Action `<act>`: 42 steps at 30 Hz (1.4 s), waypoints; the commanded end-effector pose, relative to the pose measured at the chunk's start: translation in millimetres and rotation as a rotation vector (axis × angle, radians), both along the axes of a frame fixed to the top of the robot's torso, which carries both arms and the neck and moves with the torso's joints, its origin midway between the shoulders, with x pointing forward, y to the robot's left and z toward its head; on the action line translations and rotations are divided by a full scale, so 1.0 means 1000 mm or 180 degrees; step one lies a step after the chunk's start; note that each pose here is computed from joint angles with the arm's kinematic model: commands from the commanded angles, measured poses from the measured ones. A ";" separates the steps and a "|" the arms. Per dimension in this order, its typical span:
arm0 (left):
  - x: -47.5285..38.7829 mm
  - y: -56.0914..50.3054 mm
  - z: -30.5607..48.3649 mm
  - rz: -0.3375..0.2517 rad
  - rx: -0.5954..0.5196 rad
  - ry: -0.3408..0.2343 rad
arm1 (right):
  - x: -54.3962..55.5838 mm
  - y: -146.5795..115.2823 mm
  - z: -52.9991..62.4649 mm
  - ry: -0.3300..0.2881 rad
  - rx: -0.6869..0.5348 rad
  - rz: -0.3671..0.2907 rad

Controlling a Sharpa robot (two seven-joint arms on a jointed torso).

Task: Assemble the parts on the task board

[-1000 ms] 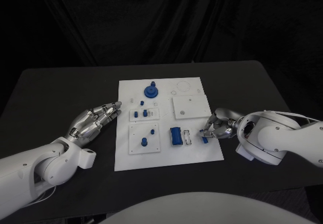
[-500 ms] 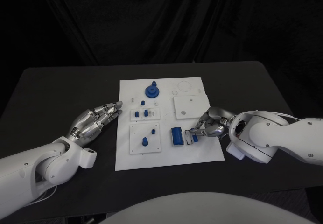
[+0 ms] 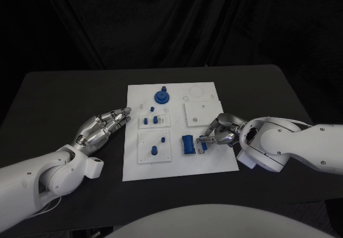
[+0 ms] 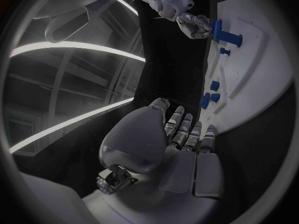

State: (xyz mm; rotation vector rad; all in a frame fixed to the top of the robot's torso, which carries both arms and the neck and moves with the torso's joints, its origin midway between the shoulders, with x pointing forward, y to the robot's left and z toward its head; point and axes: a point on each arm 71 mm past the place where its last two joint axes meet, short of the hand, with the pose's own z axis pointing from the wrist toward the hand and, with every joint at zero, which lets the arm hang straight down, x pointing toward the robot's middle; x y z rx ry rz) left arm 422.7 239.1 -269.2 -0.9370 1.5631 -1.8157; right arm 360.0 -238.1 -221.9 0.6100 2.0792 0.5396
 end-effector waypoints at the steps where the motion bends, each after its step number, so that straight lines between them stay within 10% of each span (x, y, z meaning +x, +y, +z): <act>1: -0.0017 0.000 0.0005 -0.0028 -0.0059 -0.0039 | 0.001 0.000 -0.001 0.0041 -0.0014 -0.0014; 42: -0.0013 0.000 0.0001 -0.0038 -0.0061 -0.0033 | 0.000 -0.002 -0.007 0.0101 -0.0199 0.0049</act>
